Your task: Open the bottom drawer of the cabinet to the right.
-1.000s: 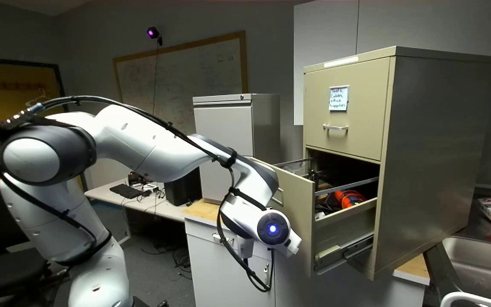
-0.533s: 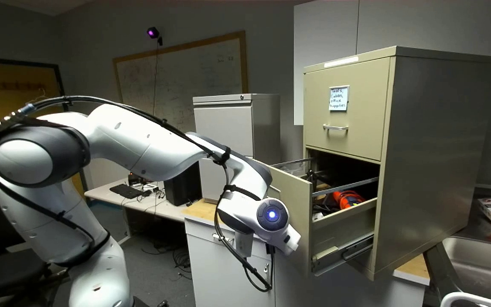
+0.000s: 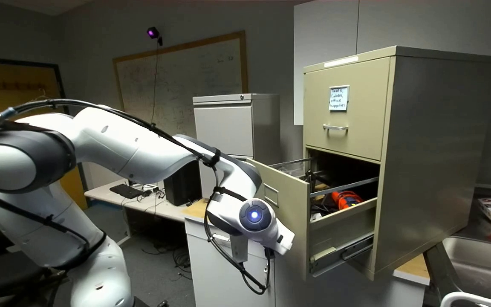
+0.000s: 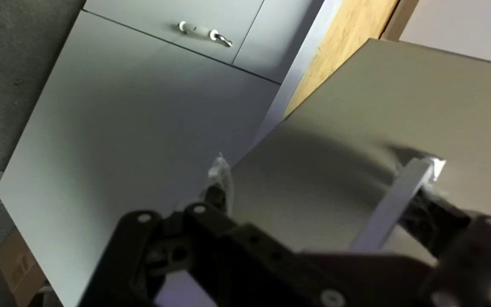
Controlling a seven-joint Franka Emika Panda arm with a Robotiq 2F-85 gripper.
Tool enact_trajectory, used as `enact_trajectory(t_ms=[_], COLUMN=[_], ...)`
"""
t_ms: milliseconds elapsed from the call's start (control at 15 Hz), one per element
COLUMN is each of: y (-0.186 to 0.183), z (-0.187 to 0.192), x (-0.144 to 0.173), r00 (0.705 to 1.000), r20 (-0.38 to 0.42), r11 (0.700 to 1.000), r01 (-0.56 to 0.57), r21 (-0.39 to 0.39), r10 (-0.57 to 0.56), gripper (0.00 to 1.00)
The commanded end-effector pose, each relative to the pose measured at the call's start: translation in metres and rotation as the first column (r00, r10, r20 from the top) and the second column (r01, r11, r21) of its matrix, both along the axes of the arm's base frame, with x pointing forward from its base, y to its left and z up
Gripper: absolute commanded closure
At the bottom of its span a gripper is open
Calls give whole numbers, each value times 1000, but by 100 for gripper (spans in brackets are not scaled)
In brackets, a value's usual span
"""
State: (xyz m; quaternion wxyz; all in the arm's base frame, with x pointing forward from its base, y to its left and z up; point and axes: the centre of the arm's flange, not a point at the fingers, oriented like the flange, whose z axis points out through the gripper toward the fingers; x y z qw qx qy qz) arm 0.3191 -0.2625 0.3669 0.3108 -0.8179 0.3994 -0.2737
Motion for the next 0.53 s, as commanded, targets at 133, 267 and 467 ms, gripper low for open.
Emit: enact_trajectory(t_ms=[133, 267, 467], y=[37, 47, 56], z=[56, 59, 60], x=[-10, -15, -18], r00=[972, 960, 957], r20=[234, 272, 278], r11=[992, 984, 975], r01=[58, 104, 140], r21=[-110, -144, -173], r10=[-31, -62, -88], gripper=[0, 0, 0])
